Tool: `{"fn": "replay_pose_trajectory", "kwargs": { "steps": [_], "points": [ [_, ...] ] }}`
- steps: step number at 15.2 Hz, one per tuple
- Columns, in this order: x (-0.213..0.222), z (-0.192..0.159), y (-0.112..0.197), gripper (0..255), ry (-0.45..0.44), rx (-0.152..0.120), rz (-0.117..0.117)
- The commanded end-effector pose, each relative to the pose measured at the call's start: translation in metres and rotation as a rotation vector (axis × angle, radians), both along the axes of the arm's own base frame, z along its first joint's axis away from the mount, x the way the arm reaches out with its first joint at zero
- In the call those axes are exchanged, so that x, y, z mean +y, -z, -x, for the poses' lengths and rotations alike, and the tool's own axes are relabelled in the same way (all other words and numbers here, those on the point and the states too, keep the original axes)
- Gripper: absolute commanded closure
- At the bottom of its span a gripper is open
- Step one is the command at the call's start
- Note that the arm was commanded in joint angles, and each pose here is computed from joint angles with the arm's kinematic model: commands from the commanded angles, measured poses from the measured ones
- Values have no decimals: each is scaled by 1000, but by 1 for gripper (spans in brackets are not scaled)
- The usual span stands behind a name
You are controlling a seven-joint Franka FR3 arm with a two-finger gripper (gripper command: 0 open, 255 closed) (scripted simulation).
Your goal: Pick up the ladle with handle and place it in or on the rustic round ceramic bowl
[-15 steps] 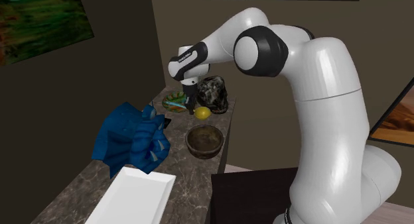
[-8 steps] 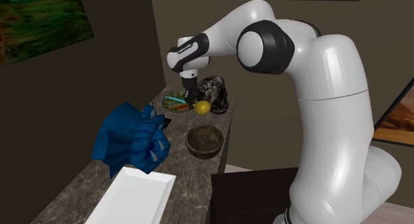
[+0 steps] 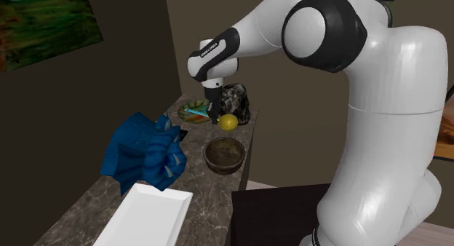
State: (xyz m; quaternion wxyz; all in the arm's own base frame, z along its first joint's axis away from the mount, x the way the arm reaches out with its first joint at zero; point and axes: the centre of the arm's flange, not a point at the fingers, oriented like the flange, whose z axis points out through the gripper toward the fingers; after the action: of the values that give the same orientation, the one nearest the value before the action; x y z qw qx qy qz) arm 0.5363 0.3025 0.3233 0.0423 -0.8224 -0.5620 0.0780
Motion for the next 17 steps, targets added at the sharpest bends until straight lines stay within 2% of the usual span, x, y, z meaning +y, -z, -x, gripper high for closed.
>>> {"fn": "replay_pose_trajectory", "kwargs": {
  "steps": [1,9,17],
  "points": [
    [-13,23,1,255,0,0,0],
    [-53,115,-4,255,0,0,0],
    [-53,115,39,255,0,0,0]
  ]
}}
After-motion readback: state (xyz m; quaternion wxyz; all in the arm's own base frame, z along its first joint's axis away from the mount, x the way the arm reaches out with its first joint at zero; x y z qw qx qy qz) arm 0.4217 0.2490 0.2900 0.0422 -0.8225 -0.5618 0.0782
